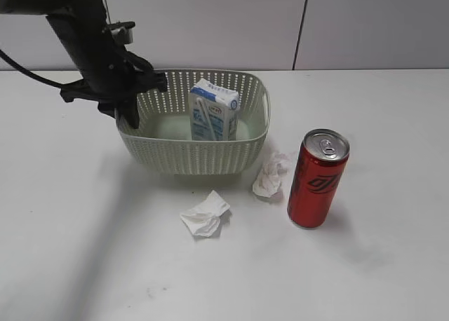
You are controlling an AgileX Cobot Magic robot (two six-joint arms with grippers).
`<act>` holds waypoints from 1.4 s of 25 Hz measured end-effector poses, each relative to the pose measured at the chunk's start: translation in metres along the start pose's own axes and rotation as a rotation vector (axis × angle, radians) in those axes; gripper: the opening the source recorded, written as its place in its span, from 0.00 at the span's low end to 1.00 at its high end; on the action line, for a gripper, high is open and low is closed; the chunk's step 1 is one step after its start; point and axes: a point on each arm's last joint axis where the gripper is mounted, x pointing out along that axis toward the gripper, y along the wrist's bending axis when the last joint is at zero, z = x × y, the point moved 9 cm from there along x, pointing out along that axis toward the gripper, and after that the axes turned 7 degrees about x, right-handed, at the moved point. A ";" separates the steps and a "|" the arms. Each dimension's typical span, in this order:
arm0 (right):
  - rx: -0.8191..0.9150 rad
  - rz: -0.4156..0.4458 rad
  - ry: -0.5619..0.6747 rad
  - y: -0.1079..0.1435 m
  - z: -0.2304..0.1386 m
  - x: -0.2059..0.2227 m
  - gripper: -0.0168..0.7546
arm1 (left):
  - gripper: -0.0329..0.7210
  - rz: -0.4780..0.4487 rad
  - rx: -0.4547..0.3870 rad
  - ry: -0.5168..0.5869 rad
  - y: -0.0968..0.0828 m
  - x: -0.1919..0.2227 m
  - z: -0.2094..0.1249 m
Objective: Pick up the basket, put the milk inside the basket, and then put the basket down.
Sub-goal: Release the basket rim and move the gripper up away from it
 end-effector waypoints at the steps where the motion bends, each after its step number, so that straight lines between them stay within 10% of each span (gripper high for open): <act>1: 0.000 0.001 -0.020 0.000 -0.004 -0.002 0.79 | 0.04 0.002 -0.002 0.003 0.001 0.006 0.001; 19: -0.019 0.033 -0.408 -0.001 -0.024 -0.047 0.79 | 0.07 -0.008 -0.026 -0.045 0.006 0.036 0.015; 27: -0.020 0.032 -0.431 -0.002 -0.024 -0.051 0.79 | 0.80 -0.036 -0.043 -0.041 -0.001 0.027 0.018; 35: -0.021 0.030 -0.431 -0.002 -0.024 -0.051 0.79 | 0.93 -0.024 0.027 -0.059 -0.005 -0.046 0.029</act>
